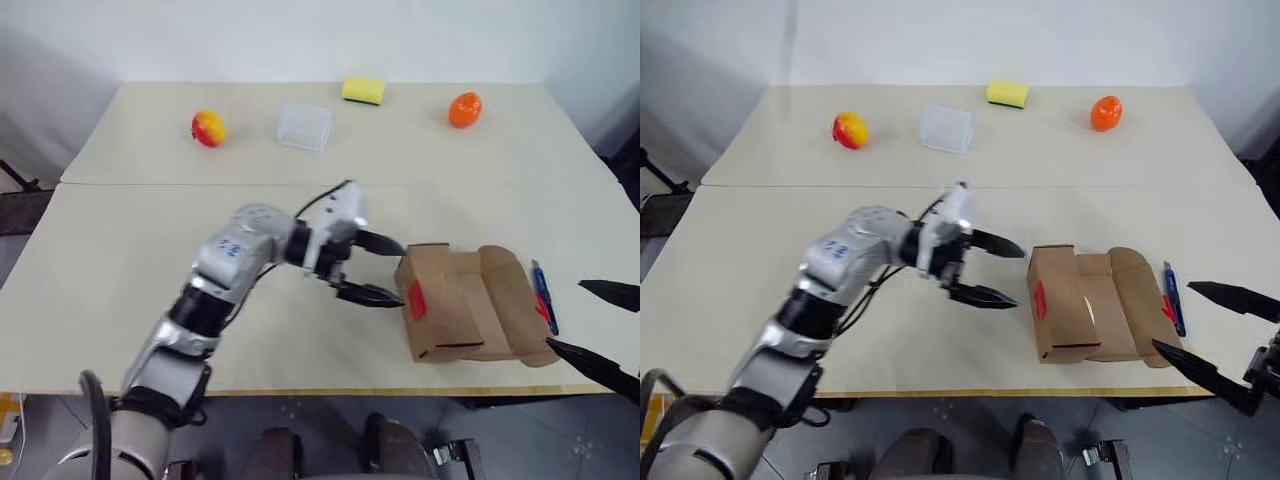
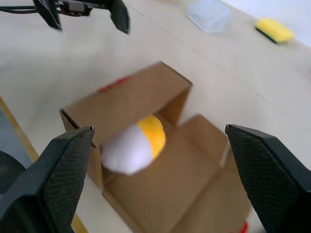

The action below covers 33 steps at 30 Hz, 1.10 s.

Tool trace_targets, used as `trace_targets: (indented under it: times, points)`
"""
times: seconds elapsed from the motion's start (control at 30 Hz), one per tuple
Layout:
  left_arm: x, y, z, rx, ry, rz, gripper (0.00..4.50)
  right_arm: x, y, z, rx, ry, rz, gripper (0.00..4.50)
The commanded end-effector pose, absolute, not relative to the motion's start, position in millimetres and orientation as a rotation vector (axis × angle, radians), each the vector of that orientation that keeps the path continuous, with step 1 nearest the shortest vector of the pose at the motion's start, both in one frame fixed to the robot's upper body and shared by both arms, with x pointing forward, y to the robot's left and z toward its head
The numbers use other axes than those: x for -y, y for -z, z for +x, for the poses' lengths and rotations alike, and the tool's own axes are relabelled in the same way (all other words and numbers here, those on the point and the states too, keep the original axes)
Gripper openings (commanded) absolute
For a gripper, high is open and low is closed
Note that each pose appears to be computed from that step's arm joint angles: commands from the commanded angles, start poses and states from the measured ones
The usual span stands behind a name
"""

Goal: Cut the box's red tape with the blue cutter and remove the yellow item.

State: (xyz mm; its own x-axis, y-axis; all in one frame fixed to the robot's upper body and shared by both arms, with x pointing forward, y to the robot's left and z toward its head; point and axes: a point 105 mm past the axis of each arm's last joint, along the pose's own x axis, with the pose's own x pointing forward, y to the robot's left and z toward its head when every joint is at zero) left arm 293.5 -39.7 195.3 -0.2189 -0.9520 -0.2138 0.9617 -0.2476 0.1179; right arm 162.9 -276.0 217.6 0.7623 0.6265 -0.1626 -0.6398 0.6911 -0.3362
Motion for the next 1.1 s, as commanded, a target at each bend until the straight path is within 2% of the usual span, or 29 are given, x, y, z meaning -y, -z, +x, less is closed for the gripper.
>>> trace_targets:
  times: [0.03, 0.2, 0.3, 0.43, 0.63, 0.87, 1.1]
  points:
    - [67, -199, 298, 0.053, 1.776, 0.372, 4.48, 271, -225, 157, 0.000, -0.675, -0.424, 4.50]
    - [86, -193, 296, 0.052, 1.773, 0.374, 4.48, 264, -223, 156, 0.004, -0.667, -0.421, 4.50]
    - [93, -181, 300, 0.019, 1.746, 0.416, 3.88, 264, -222, 155, 0.007, -0.658, -0.415, 4.50]
    - [82, -156, 308, -0.055, 1.702, 0.559, 2.63, 263, -223, 156, 0.010, -0.656, -0.413, 4.50]
    - [54, -145, 306, -0.149, 1.733, 0.594, 0.79, 261, -224, 159, 0.023, -0.676, -0.404, 4.50]
    - [3, -140, 309, -0.235, 1.675, 0.575, 0.79, 254, -223, 165, 0.034, -0.725, -0.385, 4.50]
    - [-1, -140, 320, -0.209, 1.564, 0.509, 0.79, 251, -217, 169, 0.028, -0.751, -0.369, 4.50]
